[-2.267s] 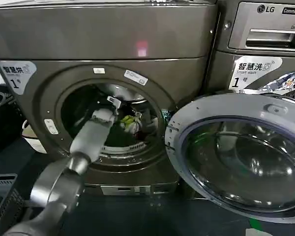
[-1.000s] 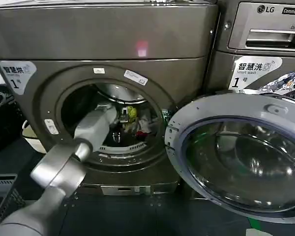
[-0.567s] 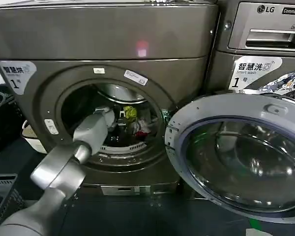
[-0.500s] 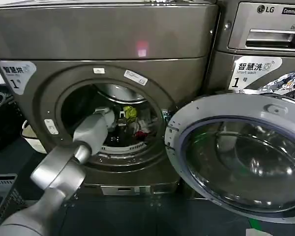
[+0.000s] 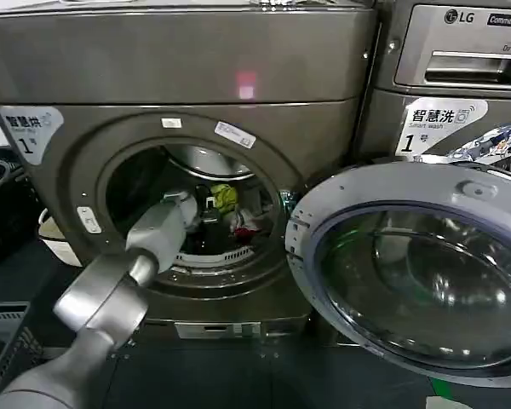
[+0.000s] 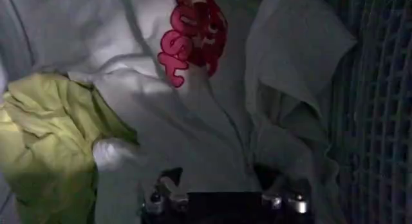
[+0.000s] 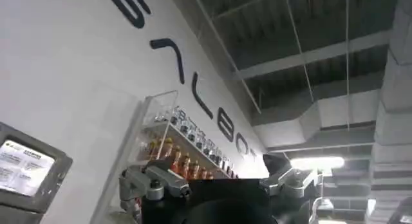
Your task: Grasp the clothes from the dryer.
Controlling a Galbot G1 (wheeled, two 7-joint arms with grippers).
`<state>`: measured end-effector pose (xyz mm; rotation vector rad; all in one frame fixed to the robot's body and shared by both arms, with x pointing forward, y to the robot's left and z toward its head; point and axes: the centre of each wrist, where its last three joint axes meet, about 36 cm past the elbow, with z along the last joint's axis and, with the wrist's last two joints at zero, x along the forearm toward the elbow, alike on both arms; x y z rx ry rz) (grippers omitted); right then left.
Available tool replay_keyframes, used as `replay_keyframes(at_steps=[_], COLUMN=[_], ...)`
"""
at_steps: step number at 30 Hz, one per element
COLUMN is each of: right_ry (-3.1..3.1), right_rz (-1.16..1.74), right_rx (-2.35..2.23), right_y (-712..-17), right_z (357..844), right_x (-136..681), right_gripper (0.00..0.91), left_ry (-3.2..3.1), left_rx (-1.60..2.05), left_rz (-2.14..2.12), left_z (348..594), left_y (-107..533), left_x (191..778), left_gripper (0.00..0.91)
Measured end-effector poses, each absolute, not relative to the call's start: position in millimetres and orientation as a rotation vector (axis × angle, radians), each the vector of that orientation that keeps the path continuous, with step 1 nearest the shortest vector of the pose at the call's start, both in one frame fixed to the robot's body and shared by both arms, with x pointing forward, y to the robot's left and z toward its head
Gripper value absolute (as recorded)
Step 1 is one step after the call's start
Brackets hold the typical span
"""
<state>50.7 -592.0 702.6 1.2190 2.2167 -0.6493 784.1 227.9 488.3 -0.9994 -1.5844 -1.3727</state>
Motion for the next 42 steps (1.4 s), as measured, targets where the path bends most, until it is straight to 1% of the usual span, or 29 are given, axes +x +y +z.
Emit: replay_keyframes(at_steps=[5, 9, 11, 25, 36, 42], right_ry=[2.218, 2.217, 2.217, 2.209, 2.212, 2.209], right_rz=[-0.647, -0.648, -0.648, -0.649, -0.649, -0.648], right_rx=[1.221, 1.222, 1.223, 1.238, 1.232, 1.227], right_y=[-592.7, -592.9, -593.2, -593.6, -593.8, -594.6], right_z=[701.6, 701.6, 701.5, 700.0, 700.0, 701.4], right_x=[50.8, 50.7, 50.5, 46.4, 48.6, 50.3], right_gripper=[0.907, 0.907, 0.907, 0.907, 0.907, 0.907], left_ry=[-1.589, -1.587, -1.585, -1.637, -1.968, -2.185], left_rx=[-1.003, -1.001, -1.001, -1.031, -1.027, -0.976], left_rz=[-1.372, -1.37, -1.368, -1.329, -1.189, -1.102], left_z=[489.3, 488.0, 487.5, 481.0, 490.3, 486.9], left_y=[227.3, 229.3, 230.3, 229.8, 216.7, 212.9], left_x=[784.4, 783.9, 783.7, 781.2, 781.5, 776.8], left_gripper=[0.137, 0.034, 0.0, 0.0, 0.0, 0.0])
